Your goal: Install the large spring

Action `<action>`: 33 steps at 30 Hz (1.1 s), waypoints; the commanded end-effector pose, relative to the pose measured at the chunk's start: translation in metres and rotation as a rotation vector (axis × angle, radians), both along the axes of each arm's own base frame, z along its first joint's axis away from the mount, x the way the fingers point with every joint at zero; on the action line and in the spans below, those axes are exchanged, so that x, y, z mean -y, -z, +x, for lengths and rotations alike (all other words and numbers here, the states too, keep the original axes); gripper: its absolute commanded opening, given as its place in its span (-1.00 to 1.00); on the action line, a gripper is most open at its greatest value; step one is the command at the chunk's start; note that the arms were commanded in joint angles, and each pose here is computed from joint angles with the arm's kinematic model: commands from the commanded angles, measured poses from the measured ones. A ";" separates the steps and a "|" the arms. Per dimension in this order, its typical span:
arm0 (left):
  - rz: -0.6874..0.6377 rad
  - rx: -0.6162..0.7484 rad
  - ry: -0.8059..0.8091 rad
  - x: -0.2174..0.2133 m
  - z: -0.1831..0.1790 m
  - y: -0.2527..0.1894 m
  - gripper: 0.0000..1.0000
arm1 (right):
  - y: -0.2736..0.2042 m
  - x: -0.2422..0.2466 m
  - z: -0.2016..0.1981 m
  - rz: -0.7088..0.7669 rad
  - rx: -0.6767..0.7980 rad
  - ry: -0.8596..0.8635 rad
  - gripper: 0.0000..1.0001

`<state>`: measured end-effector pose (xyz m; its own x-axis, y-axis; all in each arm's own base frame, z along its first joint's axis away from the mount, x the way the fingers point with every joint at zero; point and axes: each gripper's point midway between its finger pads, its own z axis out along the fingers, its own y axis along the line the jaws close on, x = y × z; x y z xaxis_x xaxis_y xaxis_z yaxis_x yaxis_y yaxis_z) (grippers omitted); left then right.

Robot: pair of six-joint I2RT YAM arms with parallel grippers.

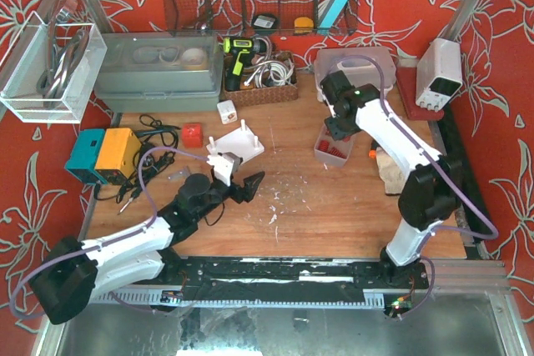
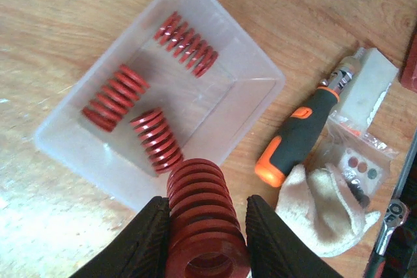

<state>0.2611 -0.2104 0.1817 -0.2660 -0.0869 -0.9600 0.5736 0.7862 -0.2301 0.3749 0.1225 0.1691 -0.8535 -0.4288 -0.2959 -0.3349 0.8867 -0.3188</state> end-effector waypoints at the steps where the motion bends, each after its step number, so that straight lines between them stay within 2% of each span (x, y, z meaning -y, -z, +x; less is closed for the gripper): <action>1: -0.027 0.108 0.072 0.010 -0.008 -0.020 0.70 | -0.015 -0.014 -0.033 0.056 -0.017 -0.047 -0.98; 6: -0.008 0.172 0.206 0.025 -0.024 -0.021 0.57 | -0.026 -0.035 -0.057 0.171 0.005 -0.106 -1.00; 11: -0.022 0.339 0.384 0.038 -0.059 -0.029 0.20 | -0.028 -0.055 -0.080 0.243 -0.011 -0.160 -1.00; 14: 0.010 0.436 0.394 0.041 -0.066 -0.035 0.12 | -0.028 -0.072 -0.089 0.287 -0.011 -0.195 -1.00; 16: 0.039 0.485 0.394 0.045 -0.066 -0.040 0.13 | -0.028 -0.082 -0.097 0.309 -0.020 -0.219 -1.00; 21: 0.114 0.506 0.398 0.061 -0.059 -0.029 0.36 | -0.032 -0.106 -0.117 0.390 -0.038 -0.271 -1.00; 24: 0.161 0.523 0.413 0.074 -0.057 -0.024 0.41 | -0.035 -0.115 -0.128 0.417 -0.040 -0.297 -1.00; 30: 0.191 0.502 0.408 0.095 -0.047 -0.017 0.42 | -0.039 -0.132 -0.144 0.439 -0.043 -0.341 -1.00; 33: 0.189 0.489 0.395 0.102 -0.040 -0.017 0.33 | -0.040 -0.138 -0.149 0.441 -0.044 -0.358 -1.00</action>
<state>0.2113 -0.3052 0.1802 0.1737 0.1421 -0.9745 0.8604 0.4596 0.2204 0.2339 0.2524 0.2035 -0.6976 -0.5480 -0.4617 -0.6391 0.7672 0.0550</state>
